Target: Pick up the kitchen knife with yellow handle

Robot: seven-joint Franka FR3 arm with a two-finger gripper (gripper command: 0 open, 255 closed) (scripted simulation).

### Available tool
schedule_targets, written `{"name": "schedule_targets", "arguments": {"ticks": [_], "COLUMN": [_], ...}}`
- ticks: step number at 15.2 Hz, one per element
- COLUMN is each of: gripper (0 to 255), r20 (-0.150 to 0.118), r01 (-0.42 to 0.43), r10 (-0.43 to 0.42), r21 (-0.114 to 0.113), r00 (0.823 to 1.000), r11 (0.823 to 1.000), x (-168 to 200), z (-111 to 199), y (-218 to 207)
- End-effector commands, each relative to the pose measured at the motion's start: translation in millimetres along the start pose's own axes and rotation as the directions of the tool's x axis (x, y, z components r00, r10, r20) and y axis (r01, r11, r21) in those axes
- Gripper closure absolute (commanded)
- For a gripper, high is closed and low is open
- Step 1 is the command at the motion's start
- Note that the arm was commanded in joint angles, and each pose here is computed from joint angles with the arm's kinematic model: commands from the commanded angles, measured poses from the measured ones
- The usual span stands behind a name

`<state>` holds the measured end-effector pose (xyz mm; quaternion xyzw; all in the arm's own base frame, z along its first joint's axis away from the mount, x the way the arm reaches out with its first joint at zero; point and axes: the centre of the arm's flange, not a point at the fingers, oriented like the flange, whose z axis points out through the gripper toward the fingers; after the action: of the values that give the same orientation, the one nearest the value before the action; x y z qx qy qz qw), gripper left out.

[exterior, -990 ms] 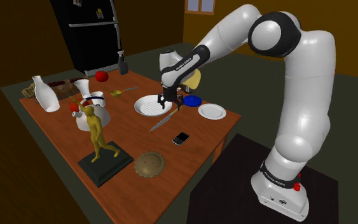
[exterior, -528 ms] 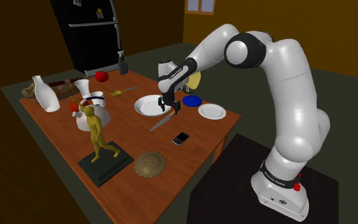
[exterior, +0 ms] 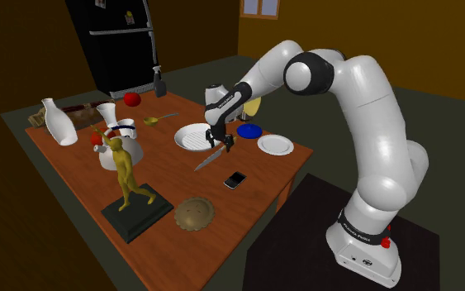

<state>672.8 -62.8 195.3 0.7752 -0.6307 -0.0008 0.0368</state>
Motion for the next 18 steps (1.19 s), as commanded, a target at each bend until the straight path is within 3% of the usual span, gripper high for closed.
{"name": "schedule_targets", "arguments": {"ticks": [1,2,3,11,18], "gripper": [0,0,255,255,255], "r20": [0.003,0.003,0.003,0.003,0.003], "r01": [0.002,0.002,0.001,0.001,0.002], "r10": [-0.002,-0.002,-0.001,-0.001,-0.002], "r21": [0.000,0.000,0.000,-0.001,0.000], "r00": [1.000,1.000,1.000,1.000,1.000], "r11": [1.000,1.000,1.000,1.000,1.000], "x": [0,0,3,3,1], "z": [23,23,23,33,-9], "y": [1,1,-2,-1,3]}}
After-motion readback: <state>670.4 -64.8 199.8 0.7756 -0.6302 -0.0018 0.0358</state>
